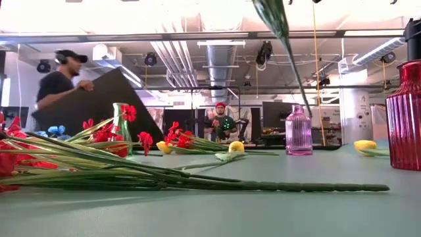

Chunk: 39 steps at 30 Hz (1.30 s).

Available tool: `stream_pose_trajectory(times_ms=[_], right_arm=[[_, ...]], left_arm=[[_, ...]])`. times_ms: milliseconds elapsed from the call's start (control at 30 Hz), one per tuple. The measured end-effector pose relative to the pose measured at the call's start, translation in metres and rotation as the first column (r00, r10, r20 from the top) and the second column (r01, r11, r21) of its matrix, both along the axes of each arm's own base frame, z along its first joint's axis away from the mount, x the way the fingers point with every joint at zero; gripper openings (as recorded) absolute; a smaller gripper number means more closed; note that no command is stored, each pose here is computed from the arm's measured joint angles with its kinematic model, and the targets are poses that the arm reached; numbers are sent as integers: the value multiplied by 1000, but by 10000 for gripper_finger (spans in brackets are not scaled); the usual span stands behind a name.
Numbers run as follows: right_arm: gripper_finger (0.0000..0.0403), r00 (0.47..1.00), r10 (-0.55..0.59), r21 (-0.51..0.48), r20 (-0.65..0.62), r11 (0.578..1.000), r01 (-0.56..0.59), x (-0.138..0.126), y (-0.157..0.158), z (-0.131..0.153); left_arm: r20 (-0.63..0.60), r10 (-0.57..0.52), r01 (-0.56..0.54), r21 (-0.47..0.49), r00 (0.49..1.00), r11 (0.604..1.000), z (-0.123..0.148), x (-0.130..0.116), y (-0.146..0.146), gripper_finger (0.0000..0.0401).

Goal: Sort flowers into vase by color
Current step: Put the left blue flower into the red vase

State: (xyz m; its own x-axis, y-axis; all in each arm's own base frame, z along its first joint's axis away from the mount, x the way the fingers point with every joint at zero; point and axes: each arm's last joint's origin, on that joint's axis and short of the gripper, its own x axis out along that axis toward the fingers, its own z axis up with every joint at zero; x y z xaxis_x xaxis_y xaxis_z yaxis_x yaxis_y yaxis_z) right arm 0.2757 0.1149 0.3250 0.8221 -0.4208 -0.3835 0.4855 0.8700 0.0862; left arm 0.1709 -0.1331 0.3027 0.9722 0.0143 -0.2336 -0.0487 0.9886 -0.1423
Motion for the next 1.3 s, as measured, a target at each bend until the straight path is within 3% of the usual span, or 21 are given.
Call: stream_pose_trajectory(times_ms=[233, 467, 900, 1167, 1300], right_arm=[[43, 992, 71, -58, 102, 996, -66, -30, 6, -17], [43, 962, 87, -26, 258, 996, -83, -62, -11, -33], [43, 864, 190, -116, 465, 981, -153, -102, -19, -44], [43, 805, 264, -113, 532, 964, -241, -134, -20, -17], [43, 828, 251, -76, 501, 966, -247, -149, -24, -5]], left_arm=[[7, 2, -2, -14, 1000, 1000, 1, 0, 0, 0], [7, 8, -8, -38, 1000, 999, 1, 0, 0, 0], [5, 16, -16, -71, 1000, 997, 0, 0, 0, 0], [5, 17, -17, -74, 1000, 997, 0, 0, 0, 0], [5, 18, -18, -77, 1000, 997, 0, 0, 0, 0]])
